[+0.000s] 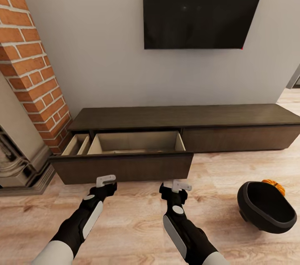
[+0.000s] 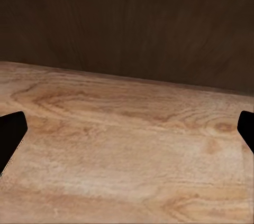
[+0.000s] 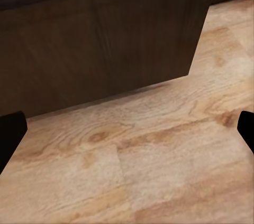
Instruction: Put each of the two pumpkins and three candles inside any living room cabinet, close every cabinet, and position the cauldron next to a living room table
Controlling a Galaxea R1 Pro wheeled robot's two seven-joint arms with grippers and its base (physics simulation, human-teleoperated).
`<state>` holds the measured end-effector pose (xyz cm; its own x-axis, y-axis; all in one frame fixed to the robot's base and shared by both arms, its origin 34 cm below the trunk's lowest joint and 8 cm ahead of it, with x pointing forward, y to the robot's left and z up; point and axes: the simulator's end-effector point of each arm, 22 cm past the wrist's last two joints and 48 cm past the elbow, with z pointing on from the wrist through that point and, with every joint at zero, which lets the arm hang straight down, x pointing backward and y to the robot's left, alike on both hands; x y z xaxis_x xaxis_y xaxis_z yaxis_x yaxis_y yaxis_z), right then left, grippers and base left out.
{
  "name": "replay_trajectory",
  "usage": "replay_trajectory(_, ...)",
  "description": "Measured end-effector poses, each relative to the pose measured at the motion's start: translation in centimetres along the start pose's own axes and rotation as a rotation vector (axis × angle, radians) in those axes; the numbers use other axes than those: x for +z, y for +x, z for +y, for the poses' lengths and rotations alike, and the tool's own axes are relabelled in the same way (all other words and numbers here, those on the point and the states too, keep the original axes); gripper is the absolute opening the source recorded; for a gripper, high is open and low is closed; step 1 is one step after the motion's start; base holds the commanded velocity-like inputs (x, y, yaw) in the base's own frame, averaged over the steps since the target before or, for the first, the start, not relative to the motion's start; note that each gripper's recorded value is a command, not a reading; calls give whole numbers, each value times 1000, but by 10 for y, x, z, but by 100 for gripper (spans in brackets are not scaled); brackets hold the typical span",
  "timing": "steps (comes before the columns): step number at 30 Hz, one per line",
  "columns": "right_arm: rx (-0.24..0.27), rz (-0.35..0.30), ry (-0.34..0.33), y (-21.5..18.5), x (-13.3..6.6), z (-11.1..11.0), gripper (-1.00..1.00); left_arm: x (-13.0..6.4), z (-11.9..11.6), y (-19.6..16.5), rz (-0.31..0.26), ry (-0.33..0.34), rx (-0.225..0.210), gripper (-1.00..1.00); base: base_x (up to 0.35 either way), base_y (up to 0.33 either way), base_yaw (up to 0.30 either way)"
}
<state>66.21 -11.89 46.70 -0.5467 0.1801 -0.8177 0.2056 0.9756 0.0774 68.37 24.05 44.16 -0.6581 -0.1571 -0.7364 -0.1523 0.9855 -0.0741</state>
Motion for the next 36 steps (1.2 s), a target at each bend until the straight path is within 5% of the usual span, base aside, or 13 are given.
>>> replay_trajectory(5, -8, -8, -2, 9, 4, -1, 100, 9, 9, 8, -89, -24, 15, 100, 0, 0, 0)
replay_trajectory(14, -41, -29, -55, 23, 11, 8, 100, 19, 13, 19, -132, -31, 16, 100, 0, 0, 0)
replay_trajectory(22, -41, -27, -75, 25, 12, 12, 100, 19, 13, 20, -143, -33, 14, 100, 25, 3, 0)
replay_trajectory(36, -39, -19, -120, 27, 11, 22, 100, 18, 14, 18, -161, -35, 11, 100, 290, 3, 0)
